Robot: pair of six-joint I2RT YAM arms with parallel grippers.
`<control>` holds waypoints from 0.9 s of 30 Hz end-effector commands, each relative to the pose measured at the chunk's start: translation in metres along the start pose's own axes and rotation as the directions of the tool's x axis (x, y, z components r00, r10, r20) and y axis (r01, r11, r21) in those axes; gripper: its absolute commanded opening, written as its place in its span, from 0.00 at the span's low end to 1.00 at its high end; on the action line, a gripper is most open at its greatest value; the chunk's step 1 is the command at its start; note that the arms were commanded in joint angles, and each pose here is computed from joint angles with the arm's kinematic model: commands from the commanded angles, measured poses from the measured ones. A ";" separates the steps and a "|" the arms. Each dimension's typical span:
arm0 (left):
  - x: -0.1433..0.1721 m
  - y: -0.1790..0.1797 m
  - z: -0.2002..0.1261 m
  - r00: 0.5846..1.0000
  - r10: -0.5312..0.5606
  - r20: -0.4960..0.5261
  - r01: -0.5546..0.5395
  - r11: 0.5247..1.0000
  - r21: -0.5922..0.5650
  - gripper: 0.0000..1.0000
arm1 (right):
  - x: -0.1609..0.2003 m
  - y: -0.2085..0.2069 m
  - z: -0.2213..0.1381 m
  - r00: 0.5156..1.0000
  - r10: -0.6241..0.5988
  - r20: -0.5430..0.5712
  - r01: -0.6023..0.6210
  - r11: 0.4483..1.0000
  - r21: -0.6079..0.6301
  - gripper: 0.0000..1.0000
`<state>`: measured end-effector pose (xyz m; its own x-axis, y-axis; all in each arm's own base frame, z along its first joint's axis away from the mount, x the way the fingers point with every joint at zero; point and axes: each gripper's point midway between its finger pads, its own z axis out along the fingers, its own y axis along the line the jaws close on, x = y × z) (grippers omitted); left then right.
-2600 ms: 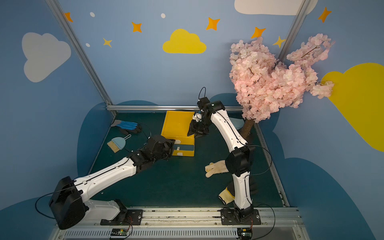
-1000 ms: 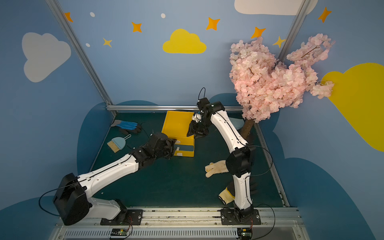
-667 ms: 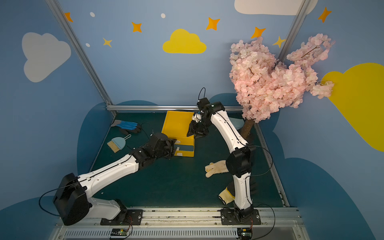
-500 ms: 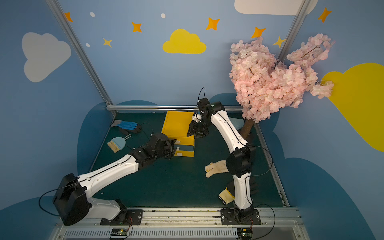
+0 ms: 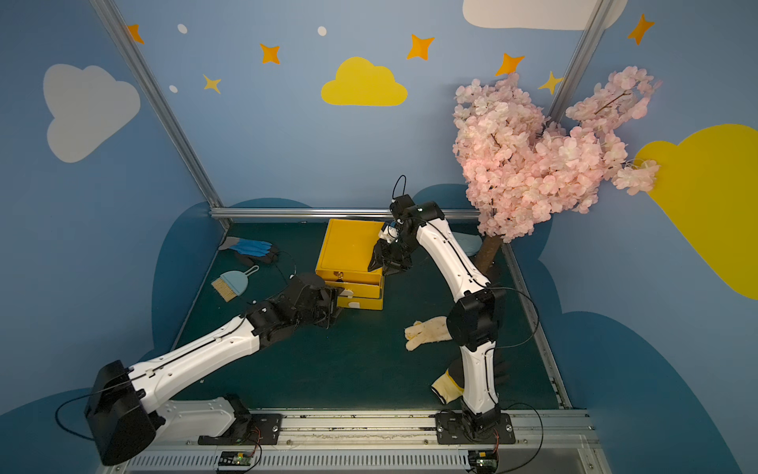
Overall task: Take the keys out of the drawer
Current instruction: Open the drawer in the storage box.
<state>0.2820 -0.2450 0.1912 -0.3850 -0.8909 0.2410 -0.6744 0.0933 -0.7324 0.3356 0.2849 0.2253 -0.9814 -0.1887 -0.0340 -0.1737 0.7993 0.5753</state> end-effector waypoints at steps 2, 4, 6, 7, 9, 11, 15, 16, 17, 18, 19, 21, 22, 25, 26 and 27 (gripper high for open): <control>-0.007 0.015 -0.018 0.999 0.032 0.036 -0.030 0.999 -0.046 0.56 | 0.020 -0.003 0.005 0.997 0.024 -0.077 -0.023 1.000 0.007 0.52; -0.006 0.009 -0.029 0.997 0.054 0.047 -0.052 0.998 -0.033 0.56 | 0.021 -0.003 0.006 0.996 0.023 -0.082 -0.023 1.000 0.004 0.52; -0.006 0.001 -0.036 0.996 0.065 0.062 -0.064 0.998 -0.010 0.57 | 0.022 -0.001 0.005 0.996 0.024 -0.083 -0.024 1.000 -0.002 0.52; -0.006 -0.004 -0.040 0.995 0.069 0.069 -0.070 0.998 0.006 0.57 | 0.022 -0.001 0.005 0.996 0.027 -0.086 -0.028 1.000 -0.006 0.52; -0.006 -0.011 -0.044 0.994 0.070 0.084 -0.072 0.997 0.023 0.58 | 0.023 0.002 0.005 0.996 0.026 -0.088 -0.028 0.999 -0.022 0.52; -0.006 -0.018 -0.044 0.993 0.072 0.098 -0.076 0.997 0.033 0.59 | 0.023 0.003 0.007 0.996 0.022 -0.092 -0.025 0.999 -0.029 0.52; 0.000 -0.031 -0.036 0.992 0.083 0.100 -0.088 0.995 0.054 0.60 | 0.023 0.003 0.007 0.995 0.026 -0.096 -0.030 0.999 -0.037 0.52; 0.000 -0.032 -0.033 0.992 0.082 0.100 -0.087 0.995 0.052 0.60 | 0.023 0.005 0.007 0.995 0.029 -0.096 -0.034 0.998 -0.047 0.52; 0.001 -0.030 -0.029 0.992 0.079 0.098 -0.084 0.995 0.047 0.60 | 0.024 0.007 0.006 0.995 0.029 -0.093 -0.035 0.998 -0.057 0.52; 0.000 -0.028 -0.025 0.993 0.067 0.098 -0.071 0.997 0.039 0.60 | 0.023 0.009 0.005 0.996 0.029 -0.089 -0.035 0.997 -0.062 0.52; 0.001 -0.024 -0.021 0.994 0.053 0.096 -0.056 0.998 0.032 0.60 | 0.022 0.009 0.005 0.996 0.029 -0.084 -0.034 0.997 -0.063 0.52; -0.001 -0.023 -0.013 0.994 0.038 0.098 -0.042 0.999 0.035 0.61 | 0.022 0.007 0.003 0.997 0.030 -0.077 -0.034 0.998 -0.055 0.52; -0.004 -0.019 -0.009 0.994 0.031 0.104 -0.034 0.999 0.024 0.60 | 0.021 0.007 0.002 0.997 0.031 -0.072 -0.035 0.998 -0.051 0.52; -0.010 -0.012 -0.003 0.994 0.026 0.108 -0.026 1.000 -0.004 0.60 | 0.020 0.005 -0.001 0.997 0.036 -0.063 -0.039 0.998 -0.052 0.52; -0.011 -0.009 -0.003 0.994 0.024 0.109 -0.023 1.000 -0.018 0.60 | 0.020 0.005 -0.002 0.998 0.035 -0.060 -0.038 0.998 -0.049 0.52; -0.012 -0.005 -0.002 0.994 0.024 0.109 -0.021 0.999 -0.030 0.60 | 0.019 0.004 -0.004 0.998 0.035 -0.053 -0.038 0.998 -0.051 0.52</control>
<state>0.2918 -0.2373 0.2018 -0.3348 -0.9303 0.1500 -0.6626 0.1192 -0.7395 0.3296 0.2858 0.2240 -0.9828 -0.1847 0.0083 -0.1406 0.7757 0.6153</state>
